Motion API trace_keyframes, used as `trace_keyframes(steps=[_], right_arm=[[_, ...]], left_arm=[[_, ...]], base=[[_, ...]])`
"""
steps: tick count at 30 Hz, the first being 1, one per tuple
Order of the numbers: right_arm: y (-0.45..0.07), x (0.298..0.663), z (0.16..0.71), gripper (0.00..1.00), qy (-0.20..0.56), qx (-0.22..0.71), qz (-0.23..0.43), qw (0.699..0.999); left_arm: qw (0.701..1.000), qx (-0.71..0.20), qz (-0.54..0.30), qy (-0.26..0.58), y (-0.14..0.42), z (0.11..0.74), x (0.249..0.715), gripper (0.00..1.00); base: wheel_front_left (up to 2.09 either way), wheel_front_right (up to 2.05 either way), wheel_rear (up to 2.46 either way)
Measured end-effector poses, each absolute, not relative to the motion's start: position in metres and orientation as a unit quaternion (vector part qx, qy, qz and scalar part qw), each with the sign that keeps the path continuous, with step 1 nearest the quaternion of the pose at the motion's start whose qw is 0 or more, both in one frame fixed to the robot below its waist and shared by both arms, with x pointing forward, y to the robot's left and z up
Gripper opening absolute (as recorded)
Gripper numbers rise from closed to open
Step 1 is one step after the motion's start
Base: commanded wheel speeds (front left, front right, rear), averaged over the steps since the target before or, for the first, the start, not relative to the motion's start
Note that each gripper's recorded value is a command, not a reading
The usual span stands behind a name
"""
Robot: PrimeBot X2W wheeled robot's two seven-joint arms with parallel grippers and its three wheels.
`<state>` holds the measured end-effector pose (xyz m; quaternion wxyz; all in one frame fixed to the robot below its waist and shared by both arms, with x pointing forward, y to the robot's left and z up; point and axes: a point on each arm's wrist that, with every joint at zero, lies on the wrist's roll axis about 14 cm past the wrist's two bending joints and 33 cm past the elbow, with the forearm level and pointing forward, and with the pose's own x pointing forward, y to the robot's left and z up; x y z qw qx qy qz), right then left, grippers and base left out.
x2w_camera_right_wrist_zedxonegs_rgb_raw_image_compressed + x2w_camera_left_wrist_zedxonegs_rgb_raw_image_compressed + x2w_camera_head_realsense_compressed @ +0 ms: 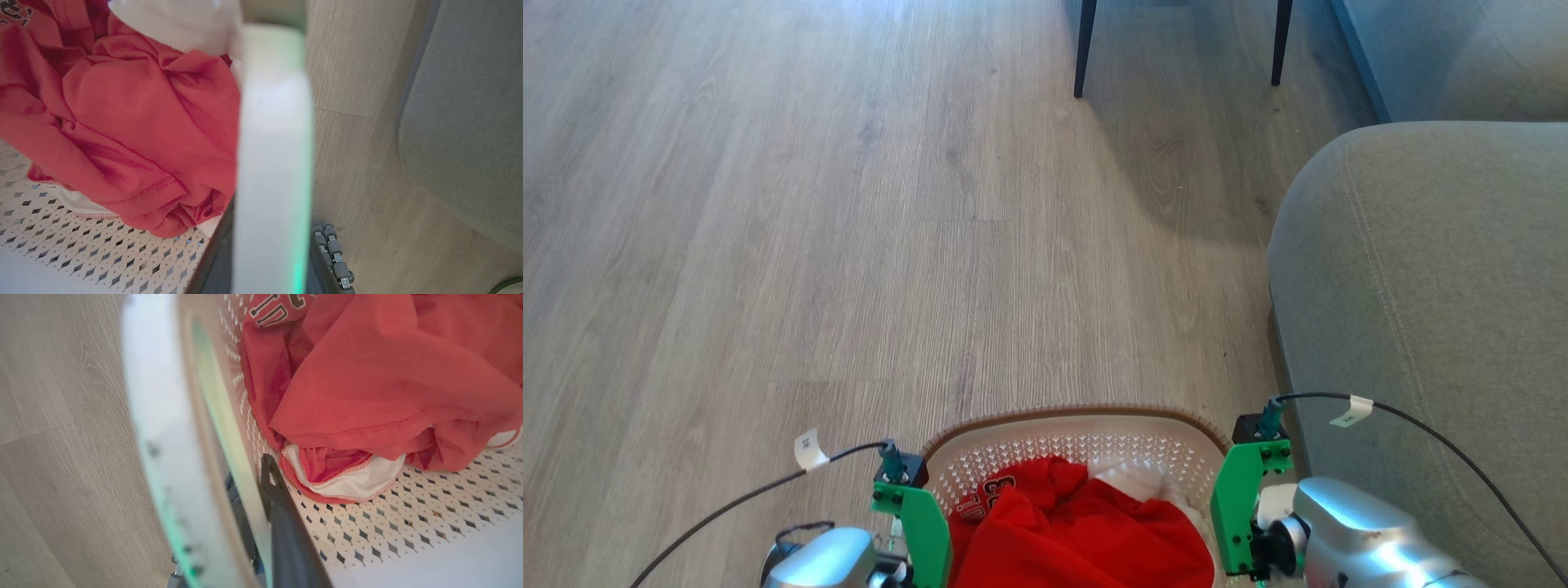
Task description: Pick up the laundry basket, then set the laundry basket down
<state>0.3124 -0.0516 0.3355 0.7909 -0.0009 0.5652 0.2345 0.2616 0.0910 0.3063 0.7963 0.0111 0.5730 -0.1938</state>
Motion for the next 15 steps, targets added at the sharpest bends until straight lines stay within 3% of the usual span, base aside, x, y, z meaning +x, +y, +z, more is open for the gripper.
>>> trace_keyframes(steps=[15], right_arm=[[-0.0499, 0.3112, 0.3365, 0.0, 0.564, -0.001, 0.237, 0.791]], left_arm=[[0.798, 0.012, -0.192, 0.571, 0.0924, 0.3076, 0.2617, 0.0]], base=[[0.0, 0.0, 0.0]])
